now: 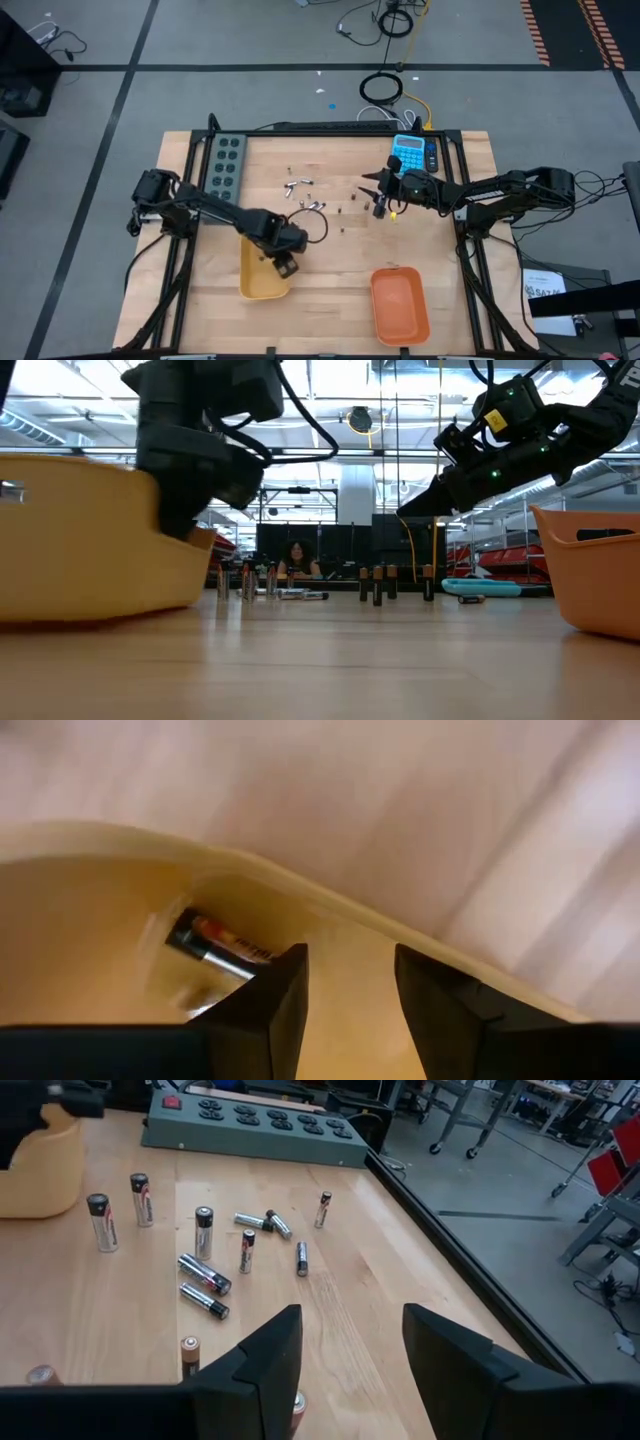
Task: Sort batteries
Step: Put the silver battery into the yellow bin
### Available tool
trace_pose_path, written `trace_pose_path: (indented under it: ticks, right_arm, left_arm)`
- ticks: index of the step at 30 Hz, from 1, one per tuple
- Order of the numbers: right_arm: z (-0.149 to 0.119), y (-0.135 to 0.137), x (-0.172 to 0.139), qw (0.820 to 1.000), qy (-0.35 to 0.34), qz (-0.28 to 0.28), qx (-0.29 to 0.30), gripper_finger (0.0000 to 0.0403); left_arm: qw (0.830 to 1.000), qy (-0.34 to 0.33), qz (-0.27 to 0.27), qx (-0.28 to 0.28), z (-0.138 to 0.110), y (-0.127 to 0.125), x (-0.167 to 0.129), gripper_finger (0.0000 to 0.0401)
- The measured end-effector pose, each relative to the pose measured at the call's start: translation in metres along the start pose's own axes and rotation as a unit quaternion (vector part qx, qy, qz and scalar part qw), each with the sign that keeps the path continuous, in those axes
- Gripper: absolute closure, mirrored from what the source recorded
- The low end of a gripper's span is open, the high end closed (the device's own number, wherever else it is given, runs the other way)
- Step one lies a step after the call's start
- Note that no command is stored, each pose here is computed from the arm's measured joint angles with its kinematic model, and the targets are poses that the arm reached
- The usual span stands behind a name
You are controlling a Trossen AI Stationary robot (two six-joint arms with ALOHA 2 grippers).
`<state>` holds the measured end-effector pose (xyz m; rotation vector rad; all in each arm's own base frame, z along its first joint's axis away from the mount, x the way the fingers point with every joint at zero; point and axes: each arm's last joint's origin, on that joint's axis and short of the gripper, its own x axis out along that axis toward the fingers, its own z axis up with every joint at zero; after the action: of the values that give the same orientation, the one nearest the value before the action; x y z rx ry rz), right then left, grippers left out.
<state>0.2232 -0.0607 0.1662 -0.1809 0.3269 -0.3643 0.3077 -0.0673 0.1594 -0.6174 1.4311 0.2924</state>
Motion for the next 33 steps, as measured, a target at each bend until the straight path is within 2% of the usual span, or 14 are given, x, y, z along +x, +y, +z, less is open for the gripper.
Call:
trace_pose_path:
  ticks: [3,12,16,20,25,33]
  right_arm:
    - [-0.001,0.000,0.000,1.000,0.003,0.001,-0.007,0.0236]
    - [0.000,0.003,0.000,0.999,-0.004,0.041,-0.001,0.0236]
    - [0.002,0.005,0.000,0.999,-0.013,0.043,0.008,0.0236]
    - [0.004,0.010,-0.001,0.998,-0.019,0.054,0.006,0.0236]
    - [0.002,0.012,-0.002,0.998,-0.009,0.058,-0.006,0.0236]
    - [0.001,0.008,-0.001,0.999,-0.005,0.048,-0.006,0.0236]
  left_arm:
    - [0.999,-0.023,0.000,-0.040,0.003,0.002,-0.007,0.0241]
    - [0.993,-0.083,-0.073,-0.045,0.004,-0.013,-0.062,0.0241]
    - [0.990,-0.133,-0.038,-0.035,0.013,-0.013,-0.082,0.0241]
    - [0.988,-0.147,0.019,-0.037,0.026,0.009,-0.089,0.0241]
    - [0.991,-0.119,0.060,-0.006,0.035,0.030,-0.089,0.0241]
    - [0.995,-0.032,0.067,0.067,0.026,0.036,-0.085,0.0241]
